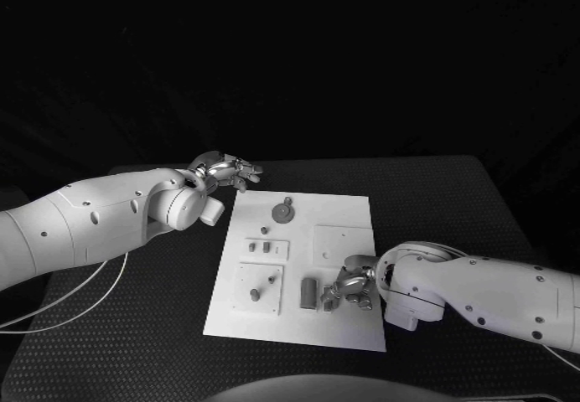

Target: Assemble the parts on the task board

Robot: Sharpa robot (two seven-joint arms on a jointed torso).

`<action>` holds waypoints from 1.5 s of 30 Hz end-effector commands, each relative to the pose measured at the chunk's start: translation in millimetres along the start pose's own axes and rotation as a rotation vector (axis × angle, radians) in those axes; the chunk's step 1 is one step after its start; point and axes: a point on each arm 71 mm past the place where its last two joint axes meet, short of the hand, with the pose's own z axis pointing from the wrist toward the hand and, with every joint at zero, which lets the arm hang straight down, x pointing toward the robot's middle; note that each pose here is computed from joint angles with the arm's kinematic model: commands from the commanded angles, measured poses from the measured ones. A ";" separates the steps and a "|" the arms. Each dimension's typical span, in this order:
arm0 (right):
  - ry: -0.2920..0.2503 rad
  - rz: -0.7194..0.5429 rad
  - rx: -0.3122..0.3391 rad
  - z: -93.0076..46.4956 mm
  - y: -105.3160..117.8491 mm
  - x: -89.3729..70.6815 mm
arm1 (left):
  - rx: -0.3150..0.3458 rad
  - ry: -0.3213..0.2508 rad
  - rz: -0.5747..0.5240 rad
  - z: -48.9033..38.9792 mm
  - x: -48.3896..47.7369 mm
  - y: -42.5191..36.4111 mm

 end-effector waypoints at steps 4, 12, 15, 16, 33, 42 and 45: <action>0.026 -0.016 -0.045 -1.0 5.4 3.8 | 0.008 0.000 0.004 0.2 0.4 -1.5; 0.024 -0.025 -0.045 -0.4 3.5 2.3 | 0.008 0.000 0.004 0.3 0.5 -1.6; 0.012 -0.039 -0.042 0.5 3.4 1.0 | 0.008 0.000 0.004 0.4 0.7 -1.7; 0.009 -0.040 -0.040 0.9 3.2 0.5 | 0.008 0.001 0.004 0.4 1.0 -1.7; -0.017 -0.060 -0.021 9.8 0.4 -1.8 | 0.007 0.001 0.005 0.3 0.8 -1.6; -0.015 -0.066 -0.018 9.7 -0.3 -1.7 | 0.007 0.002 0.006 0.2 0.8 -1.6; -0.018 -0.063 -0.018 9.3 -1.4 -2.3 | 0.007 0.002 0.006 0.2 0.8 -1.6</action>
